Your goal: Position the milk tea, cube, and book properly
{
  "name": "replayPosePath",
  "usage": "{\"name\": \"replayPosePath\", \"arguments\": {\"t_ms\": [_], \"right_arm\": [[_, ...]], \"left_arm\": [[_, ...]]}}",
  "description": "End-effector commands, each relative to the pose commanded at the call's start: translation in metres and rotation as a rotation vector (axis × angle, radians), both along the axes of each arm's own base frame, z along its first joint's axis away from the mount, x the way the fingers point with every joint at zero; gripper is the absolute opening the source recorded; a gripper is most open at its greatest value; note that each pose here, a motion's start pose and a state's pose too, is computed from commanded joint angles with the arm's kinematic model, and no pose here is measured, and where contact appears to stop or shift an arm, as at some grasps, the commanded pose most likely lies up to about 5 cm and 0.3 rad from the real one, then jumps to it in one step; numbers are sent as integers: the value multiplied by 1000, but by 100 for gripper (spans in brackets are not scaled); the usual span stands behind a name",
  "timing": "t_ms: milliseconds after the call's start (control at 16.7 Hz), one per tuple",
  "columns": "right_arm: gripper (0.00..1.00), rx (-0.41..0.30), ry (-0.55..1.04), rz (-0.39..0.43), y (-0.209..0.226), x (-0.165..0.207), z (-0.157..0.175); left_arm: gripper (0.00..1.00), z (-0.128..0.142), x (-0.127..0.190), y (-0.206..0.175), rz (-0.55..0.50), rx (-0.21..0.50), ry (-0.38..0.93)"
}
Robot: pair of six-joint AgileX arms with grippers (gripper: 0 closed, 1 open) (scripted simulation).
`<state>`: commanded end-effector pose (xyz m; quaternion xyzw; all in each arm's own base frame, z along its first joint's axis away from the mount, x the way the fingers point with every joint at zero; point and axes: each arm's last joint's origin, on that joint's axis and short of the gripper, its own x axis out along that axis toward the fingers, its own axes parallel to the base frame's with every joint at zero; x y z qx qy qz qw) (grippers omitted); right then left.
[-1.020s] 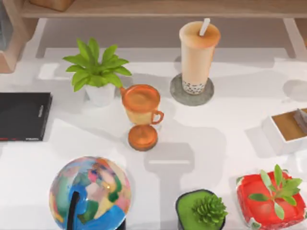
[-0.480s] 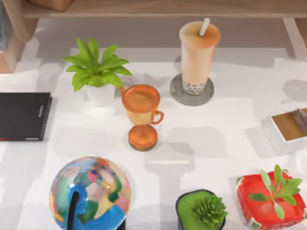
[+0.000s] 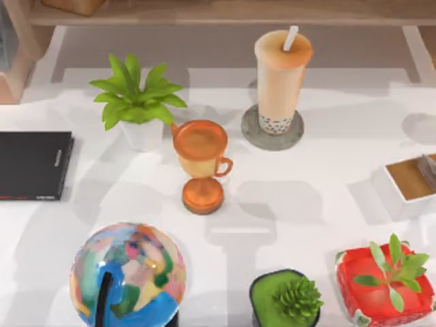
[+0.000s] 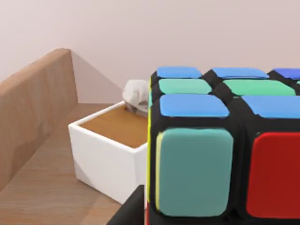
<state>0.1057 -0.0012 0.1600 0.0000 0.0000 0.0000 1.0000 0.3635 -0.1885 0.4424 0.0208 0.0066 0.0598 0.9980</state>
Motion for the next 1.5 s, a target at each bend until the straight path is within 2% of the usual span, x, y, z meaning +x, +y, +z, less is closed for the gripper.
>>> {"name": "replayPosePath", "arguments": {"t_ms": [240, 540, 900, 1200, 1380, 1500], "right_arm": [[100, 0, 0, 0, 0, 0, 0], [100, 0, 0, 0, 0, 0, 0], [100, 0, 0, 0, 0, 0, 0], [100, 0, 0, 0, 0, 0, 0], [100, 0, 0, 0, 0, 0, 0], [100, 0, 0, 0, 0, 0, 0]], "left_arm": [[0, -37, -16, -46, -106, -41, -83], [0, -65, -17, -59, -136, -51, -111], [0, -64, -17, -58, -134, -49, -113], [0, -35, -16, -84, -254, -56, -209], [0, -28, 12, -86, -250, -63, -227], [0, -34, 42, -77, -206, -61, -198]]}}
